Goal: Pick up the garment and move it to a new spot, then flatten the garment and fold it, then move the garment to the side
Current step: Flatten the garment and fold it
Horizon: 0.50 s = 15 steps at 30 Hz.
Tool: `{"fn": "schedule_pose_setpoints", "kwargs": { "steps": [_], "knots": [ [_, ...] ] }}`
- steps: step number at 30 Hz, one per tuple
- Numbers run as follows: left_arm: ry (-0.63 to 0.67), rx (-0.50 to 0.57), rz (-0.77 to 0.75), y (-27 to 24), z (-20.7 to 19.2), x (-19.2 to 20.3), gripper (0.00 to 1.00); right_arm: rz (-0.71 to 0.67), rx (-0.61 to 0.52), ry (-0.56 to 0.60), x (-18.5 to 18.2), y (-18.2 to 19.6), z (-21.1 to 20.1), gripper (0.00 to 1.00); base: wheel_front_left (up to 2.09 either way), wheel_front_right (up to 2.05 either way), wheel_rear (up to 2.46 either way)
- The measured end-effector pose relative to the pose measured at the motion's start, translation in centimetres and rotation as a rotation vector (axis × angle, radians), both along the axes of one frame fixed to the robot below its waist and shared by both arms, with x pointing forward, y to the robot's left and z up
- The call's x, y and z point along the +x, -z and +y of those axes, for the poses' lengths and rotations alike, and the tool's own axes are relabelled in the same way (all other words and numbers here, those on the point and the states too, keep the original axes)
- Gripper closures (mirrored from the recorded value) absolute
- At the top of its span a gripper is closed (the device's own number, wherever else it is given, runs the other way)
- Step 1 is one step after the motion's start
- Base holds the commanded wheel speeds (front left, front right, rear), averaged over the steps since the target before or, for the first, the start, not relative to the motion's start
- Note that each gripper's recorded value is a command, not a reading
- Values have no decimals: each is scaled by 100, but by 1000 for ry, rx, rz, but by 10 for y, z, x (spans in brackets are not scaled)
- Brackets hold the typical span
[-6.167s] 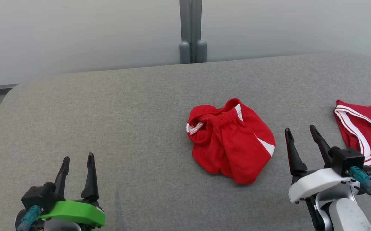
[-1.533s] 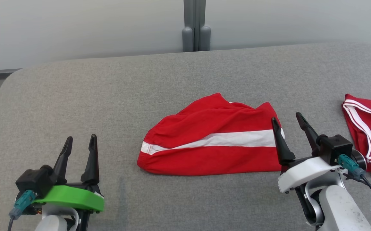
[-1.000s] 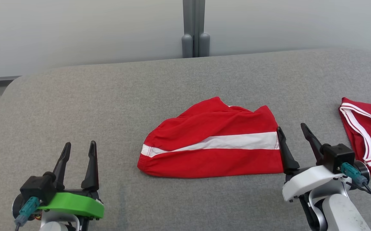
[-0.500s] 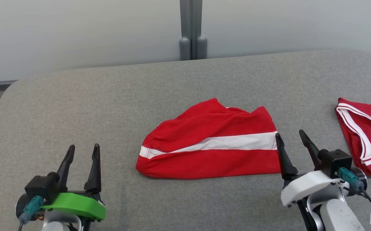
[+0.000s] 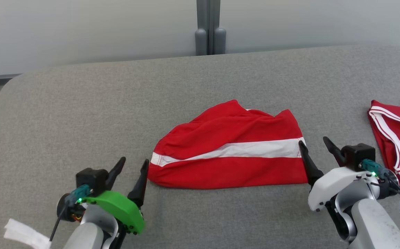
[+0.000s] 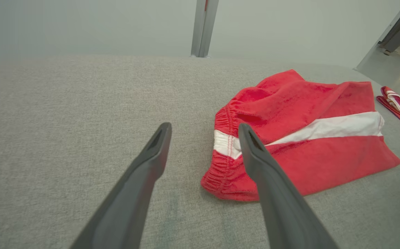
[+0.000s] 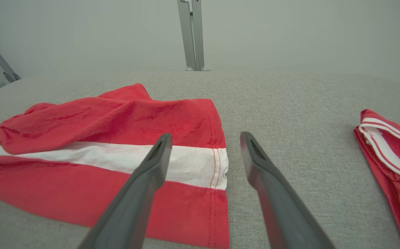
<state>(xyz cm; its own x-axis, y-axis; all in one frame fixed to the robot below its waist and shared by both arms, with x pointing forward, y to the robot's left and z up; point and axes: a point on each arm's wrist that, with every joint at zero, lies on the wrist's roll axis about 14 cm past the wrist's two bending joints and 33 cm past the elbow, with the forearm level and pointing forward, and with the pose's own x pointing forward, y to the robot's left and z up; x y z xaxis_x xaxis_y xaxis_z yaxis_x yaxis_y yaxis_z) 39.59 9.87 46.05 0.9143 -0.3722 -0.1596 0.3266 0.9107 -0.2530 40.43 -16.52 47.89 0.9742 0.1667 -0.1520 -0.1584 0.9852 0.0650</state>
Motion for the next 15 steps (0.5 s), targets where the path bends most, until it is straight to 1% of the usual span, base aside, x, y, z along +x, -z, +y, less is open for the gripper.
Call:
{"fn": "schedule_pose_setpoints", "kwargs": {
  "steps": [2,3,5,12,15],
  "knots": [
    [43,16,60,11,-10,-1,0,44,-3,2,5,7,-4,0,0,0,0],
    [67,23,89,16,-15,0,0,88,-9,-4,7,15,-4,0,0,0,0],
    [94,38,117,21,-20,4,0,128,-4,-11,11,22,-5,0,0,0,0],
    [151,70,210,39,-30,13,0,259,8,-20,21,47,-12,0,0,0,0],
    [161,88,245,47,-29,15,0,285,21,-25,24,53,-11,0,0,0,0]
  ]
}}
